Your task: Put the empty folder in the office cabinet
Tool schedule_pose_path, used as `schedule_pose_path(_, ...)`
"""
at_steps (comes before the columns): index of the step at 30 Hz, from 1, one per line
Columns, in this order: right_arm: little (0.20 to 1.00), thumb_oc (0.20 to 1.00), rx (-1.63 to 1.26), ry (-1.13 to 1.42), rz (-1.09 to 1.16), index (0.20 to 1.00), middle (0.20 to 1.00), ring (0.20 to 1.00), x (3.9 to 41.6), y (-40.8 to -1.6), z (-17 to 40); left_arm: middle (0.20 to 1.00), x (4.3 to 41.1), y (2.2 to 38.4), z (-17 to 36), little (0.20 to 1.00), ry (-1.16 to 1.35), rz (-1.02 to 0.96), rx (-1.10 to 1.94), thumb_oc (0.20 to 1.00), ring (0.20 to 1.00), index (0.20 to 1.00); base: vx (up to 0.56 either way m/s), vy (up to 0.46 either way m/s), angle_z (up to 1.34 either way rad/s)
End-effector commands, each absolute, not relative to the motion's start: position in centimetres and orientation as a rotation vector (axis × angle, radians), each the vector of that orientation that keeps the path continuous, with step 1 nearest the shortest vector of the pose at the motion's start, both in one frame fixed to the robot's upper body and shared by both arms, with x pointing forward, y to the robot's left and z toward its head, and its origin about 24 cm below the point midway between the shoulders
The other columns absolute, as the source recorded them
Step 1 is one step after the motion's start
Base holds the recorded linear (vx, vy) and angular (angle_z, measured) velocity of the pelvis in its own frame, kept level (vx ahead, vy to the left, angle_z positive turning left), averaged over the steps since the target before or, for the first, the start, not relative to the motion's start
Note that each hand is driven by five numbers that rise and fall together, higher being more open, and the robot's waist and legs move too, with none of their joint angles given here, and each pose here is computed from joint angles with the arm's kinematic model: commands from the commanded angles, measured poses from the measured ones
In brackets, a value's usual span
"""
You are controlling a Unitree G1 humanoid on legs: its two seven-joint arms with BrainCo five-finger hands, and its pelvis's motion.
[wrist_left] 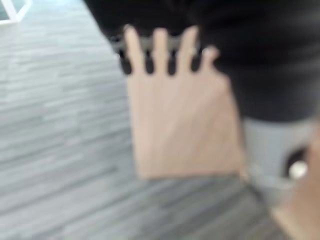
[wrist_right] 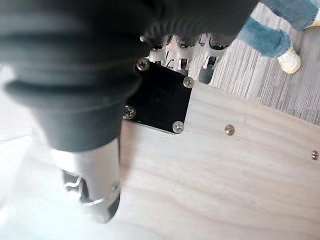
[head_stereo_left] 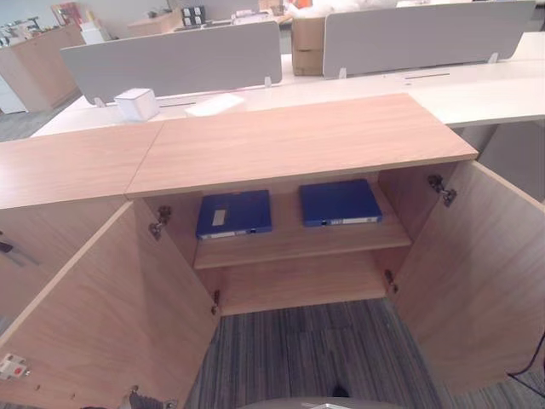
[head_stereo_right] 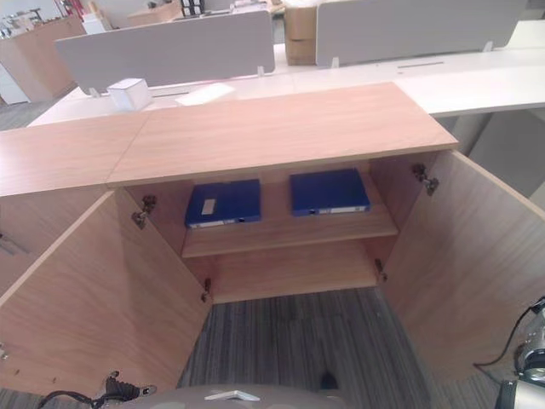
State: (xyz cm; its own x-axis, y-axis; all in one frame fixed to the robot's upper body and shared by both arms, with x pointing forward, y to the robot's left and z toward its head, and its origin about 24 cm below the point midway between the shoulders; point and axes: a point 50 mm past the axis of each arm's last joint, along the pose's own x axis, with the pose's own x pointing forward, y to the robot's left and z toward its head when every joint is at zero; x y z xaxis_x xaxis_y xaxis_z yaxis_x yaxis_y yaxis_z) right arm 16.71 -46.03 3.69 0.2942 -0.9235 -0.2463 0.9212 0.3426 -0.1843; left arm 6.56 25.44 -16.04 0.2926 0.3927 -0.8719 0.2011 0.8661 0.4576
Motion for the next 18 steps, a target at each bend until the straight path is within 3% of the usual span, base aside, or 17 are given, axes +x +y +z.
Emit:
schedule_pose_path(1, 1.0, 1.0, -0.058, 0.213, -0.939, 1.0, 1.0, 1.0, 21.5, -45.0, 6.7, 1.0, 9.1, 28.0, -14.7, 1.0, 1.209, 0.144, 0.628, 1.0, 1.0, 1.0, -0.01, -0.005, -0.05)
schedule_pose_path(6, 1.0, 1.0, -0.057, 0.22, -0.765, 1.0, 1.0, 1.0, 24.5, -43.7, 7.8, 1.0, 8.8, 27.5, -15.0, 1.0, 1.209, 0.1, 0.617, 1.0, 1.0, 1.0, -0.02, -0.011, -0.09)
schedule_pose_path(8, 1.0, 1.0, 0.002, 0.237, -0.53, 1.0, 1.0, 1.0, 27.1, -40.0, 6.5, 1.0, 8.8, 27.1, -15.1, 1.0, 1.208, 0.077, 0.611, 1.0, 1.0, 1.0, -0.02, -0.027, -0.17)
schedule_pose_path(9, 1.0, 1.0, 0.002, 0.237, -0.529, 1.0, 1.0, 1.0, 27.1, -40.0, 6.5, 1.0, 8.8, 27.1, -15.1, 1.0, 1.208, 0.077, 0.61, 1.0, 1.0, 1.0, -0.01, -0.03, -0.18)
schedule_pose_path(14, 1.0, 1.0, 0.204, 0.301, 0.02, 1.0, 1.0, 1.0, 28.2, -29.4, 1.9, 1.0, 8.9, 26.5, -15.3, 1.0, 1.211, 0.041, 0.606, 1.0, 1.0, 1.0, 0.0, -0.019, -0.23)
schedule_pose_path(15, 1.0, 1.0, 0.243, 0.346, 0.203, 1.0, 1.0, 1.0, 26.8, -25.8, 0.3, 1.0, 8.7, 26.3, -15.4, 1.0, 1.217, 0.029, 0.602, 1.0, 1.0, 1.0, -0.01, -0.012, -0.44)
schedule_pose_path(16, 1.0, 1.0, 0.243, 0.346, 0.203, 1.0, 1.0, 1.0, 26.8, -25.8, 0.3, 1.0, 8.6, 26.3, -15.4, 1.0, 1.217, 0.029, 0.602, 1.0, 1.0, 1.0, 0.0, -0.011, -0.25)
schedule_pose_path(18, 1.0, 1.0, 0.355, 0.389, 0.418, 1.0, 1.0, 1.0, 24.3, -20.7, -1.4, 1.0, 7.9, 26.3, -15.6, 1.0, 1.231, 0.041, 0.587, 1.0, 1.0, 1.0, 0.01, -0.008, -0.25)
